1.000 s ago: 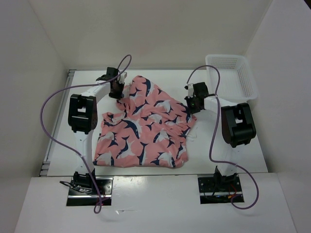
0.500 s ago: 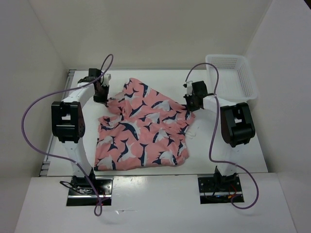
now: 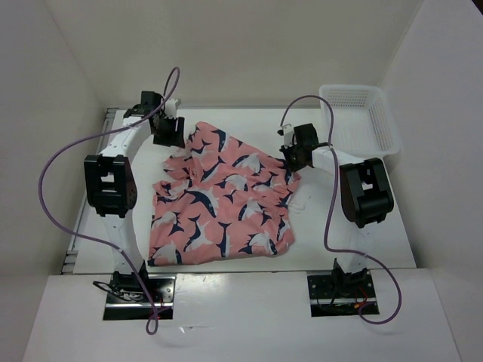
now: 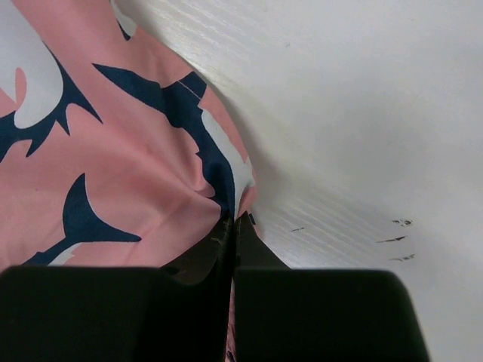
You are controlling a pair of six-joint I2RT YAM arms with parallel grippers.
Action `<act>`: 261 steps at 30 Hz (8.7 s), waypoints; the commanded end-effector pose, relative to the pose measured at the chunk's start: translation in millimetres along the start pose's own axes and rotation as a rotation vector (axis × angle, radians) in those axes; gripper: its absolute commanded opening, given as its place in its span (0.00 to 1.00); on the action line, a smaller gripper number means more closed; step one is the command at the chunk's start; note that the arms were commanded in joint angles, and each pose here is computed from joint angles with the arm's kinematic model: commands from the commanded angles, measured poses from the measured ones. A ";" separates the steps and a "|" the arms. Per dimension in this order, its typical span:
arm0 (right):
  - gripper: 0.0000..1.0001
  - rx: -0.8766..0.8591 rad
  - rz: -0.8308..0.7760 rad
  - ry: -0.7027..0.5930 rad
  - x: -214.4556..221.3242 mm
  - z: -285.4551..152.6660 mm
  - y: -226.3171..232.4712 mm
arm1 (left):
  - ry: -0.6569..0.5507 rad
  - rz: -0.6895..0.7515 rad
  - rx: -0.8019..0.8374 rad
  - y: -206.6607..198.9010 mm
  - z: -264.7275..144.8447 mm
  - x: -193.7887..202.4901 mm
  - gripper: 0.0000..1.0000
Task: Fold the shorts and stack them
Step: Flatten the shorts out, then fold the shorts
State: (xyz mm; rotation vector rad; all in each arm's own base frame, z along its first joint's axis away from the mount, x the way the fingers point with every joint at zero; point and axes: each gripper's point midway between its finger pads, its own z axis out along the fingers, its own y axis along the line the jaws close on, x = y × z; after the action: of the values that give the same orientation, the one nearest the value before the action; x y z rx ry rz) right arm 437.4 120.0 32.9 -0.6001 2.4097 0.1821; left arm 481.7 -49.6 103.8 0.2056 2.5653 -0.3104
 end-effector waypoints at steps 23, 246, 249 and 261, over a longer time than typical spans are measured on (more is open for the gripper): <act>0.00 0.040 -0.067 -0.078 -31.8 -5.0 -7.2 | 0.118 -0.048 -0.068 21.4 -4.9 33.8 0.00; 0.00 -0.105 -0.435 0.140 36.3 6.9 72.6 | 0.182 0.144 0.043 -67.4 -2.7 198.3 0.59; 0.00 0.075 -0.357 0.049 -5.7 30.1 47.8 | 0.157 0.153 -0.010 -58.8 -0.5 187.5 0.59; 0.28 0.161 -0.178 -0.216 -135.1 11.3 40.5 | 0.078 0.167 -0.070 -51.5 -4.5 157.6 0.64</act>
State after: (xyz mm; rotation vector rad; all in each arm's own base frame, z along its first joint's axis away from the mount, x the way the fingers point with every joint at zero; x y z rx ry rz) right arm 498.9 199.1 38.2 -0.8193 2.2462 -0.0877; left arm 327.0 -83.4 18.3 0.4115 2.6434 -0.1439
